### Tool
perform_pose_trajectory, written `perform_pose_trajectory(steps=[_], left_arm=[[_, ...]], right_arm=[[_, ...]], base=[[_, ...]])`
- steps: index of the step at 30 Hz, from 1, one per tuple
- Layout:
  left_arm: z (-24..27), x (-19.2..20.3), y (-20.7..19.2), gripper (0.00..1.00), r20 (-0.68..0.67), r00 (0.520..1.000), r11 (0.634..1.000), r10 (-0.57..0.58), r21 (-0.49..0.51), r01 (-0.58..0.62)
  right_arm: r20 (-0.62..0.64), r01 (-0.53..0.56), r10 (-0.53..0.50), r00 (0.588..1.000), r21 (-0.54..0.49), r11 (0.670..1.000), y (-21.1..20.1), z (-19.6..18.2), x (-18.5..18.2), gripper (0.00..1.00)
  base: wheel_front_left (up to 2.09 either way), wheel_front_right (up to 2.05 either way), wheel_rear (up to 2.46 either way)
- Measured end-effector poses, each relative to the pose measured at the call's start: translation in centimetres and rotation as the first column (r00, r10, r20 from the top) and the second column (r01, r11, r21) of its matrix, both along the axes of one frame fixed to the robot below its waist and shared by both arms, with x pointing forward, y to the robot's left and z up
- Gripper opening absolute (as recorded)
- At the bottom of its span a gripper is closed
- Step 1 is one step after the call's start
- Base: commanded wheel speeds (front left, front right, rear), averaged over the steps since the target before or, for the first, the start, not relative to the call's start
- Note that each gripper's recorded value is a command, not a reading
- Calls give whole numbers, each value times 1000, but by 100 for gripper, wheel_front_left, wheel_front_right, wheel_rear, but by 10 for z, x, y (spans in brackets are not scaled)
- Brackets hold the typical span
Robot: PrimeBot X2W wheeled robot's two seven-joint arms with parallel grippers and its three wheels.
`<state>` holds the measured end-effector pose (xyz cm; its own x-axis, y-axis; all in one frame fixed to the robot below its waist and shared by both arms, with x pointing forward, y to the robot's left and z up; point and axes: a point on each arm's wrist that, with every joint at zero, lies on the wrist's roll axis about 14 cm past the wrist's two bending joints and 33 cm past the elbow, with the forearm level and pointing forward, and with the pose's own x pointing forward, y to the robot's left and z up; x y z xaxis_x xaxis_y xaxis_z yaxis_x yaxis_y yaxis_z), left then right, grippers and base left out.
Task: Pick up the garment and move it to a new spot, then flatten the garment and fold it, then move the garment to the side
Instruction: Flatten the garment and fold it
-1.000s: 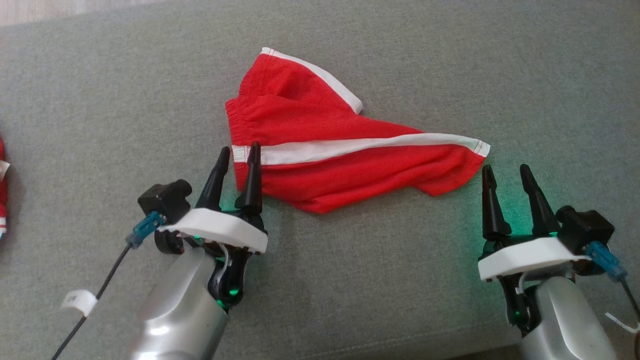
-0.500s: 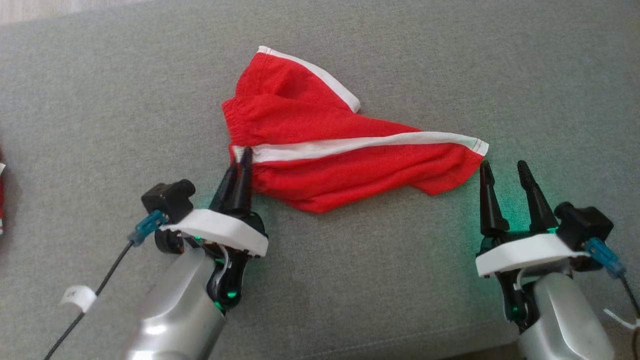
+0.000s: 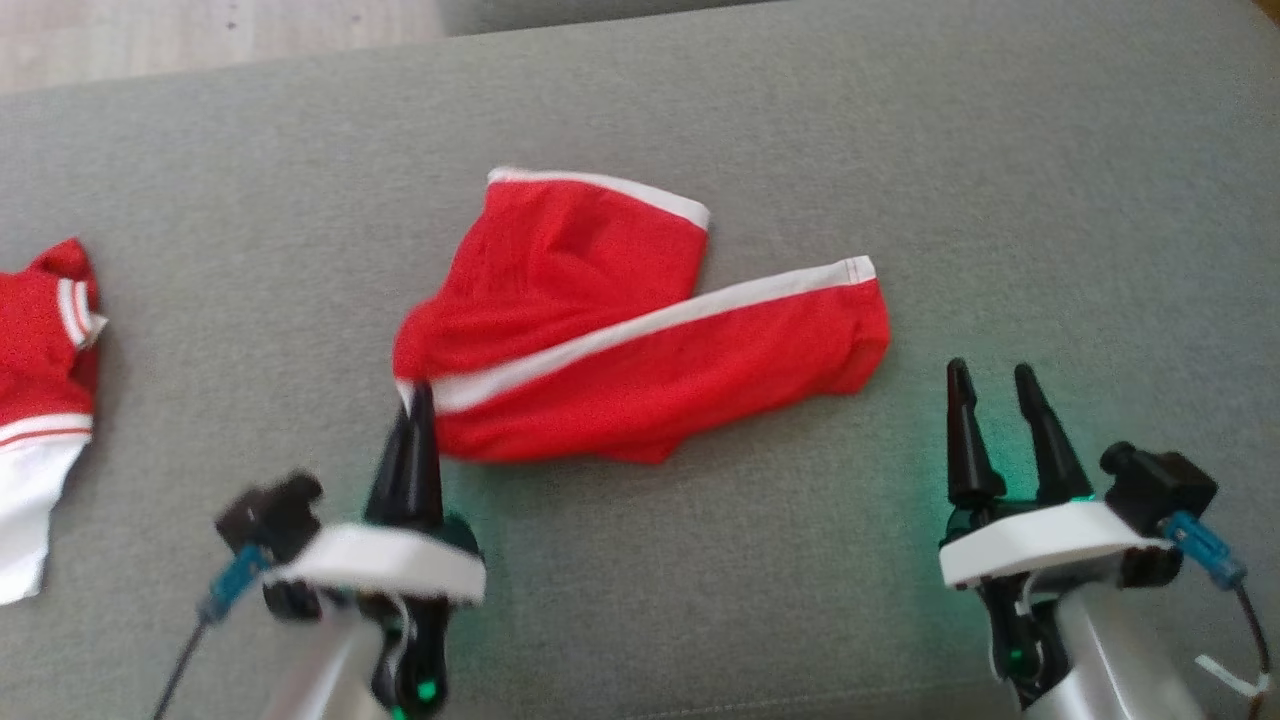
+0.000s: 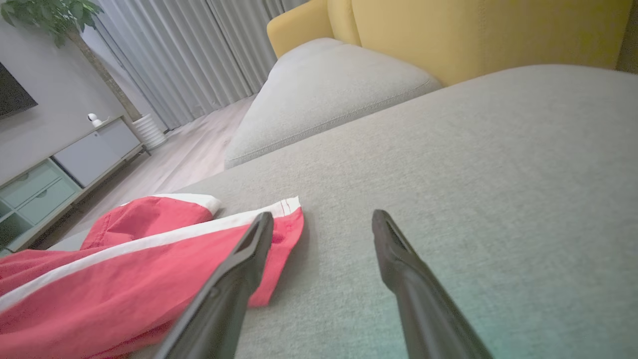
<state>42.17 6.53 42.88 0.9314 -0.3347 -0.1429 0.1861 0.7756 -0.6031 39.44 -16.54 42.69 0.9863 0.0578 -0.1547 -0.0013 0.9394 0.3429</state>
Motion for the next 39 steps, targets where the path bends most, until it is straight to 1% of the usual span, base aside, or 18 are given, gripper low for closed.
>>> perform_pose_trajectory(steps=[1,4,7,10,14,17,19,21,22,26,28,32,37,38,39], left_arm=[[0,0,0,0,0,1000,1000,0,0,0],[-9,-17,7,0,-30,999,1000,17,11,-17],[-8,-21,12,0,-25,999,999,30,22,-30],[-9,-22,14,0,-27,999,999,37,21,-37],[-14,-21,13,0,-38,999,999,39,24,-38],[-15,-19,12,0,-42,998,999,37,24,-36],[-15,-17,10,0,-40,999,999,30,25,-29],[-16,-16,8,0,-43,999,999,29,21,-28],[-17,-16,9,0,-45,998,999,32,20,-31],[-22,-16,12,0,-60,997,999,42,22,-41],[-23,-16,12,0,-64,997,999,44,22,-42],[-24,-16,13,0,-67,997,999,45,23,-44],[-21,-13,13,0,-56,997,999,44,26,-43],[-22,-13,14,0,-57,997,999,45,27,-44],[-22,-13,14,0,-58,997,999,46,27,-45]], right_arm=[[0,0,0,1000,0,1000,0,0,0,100],[-6,-16,17,1000,40,999,10,-1,-1,100],[-17,-42,43,999,53,998,19,-4,6,100],[-45,-83,84,995,19,996,28,-11,19,100],[-59,-140,136,989,-63,988,30,-5,53,100],[-96,-182,171,981,-115,977,32,-4,75,100],[-130,-226,207,970,-156,962,38,-8,83,100],[-178,-258,226,958,-177,950,43,-18,86,100],[-215,-279,237,948,-192,941,44,-26,84,100],[-310,-323,250,917,-213,922,45,-54,75,100],[-318,-327,251,914,-214,920,45,-58,73,100],[-301,-330,256,919,-230,916,48,-55,83,100],[-316,-364,283,906,-238,901,59,-58,86,100],[-318,-370,287,903,-240,897,60,-59,86,89],[-319,-374,290,902,-244,895,61,-59,87,71]], base=[[0,0,0],[0,0,0],[0,0,0],[0,0,0],[0,0,0],[0,0,0],[0,0,0],[0,0,0],[0,0,0],[0,0,0],[0,0,0],[0,0,0],[0,0,0],[0,0,0],[0,0,0]])
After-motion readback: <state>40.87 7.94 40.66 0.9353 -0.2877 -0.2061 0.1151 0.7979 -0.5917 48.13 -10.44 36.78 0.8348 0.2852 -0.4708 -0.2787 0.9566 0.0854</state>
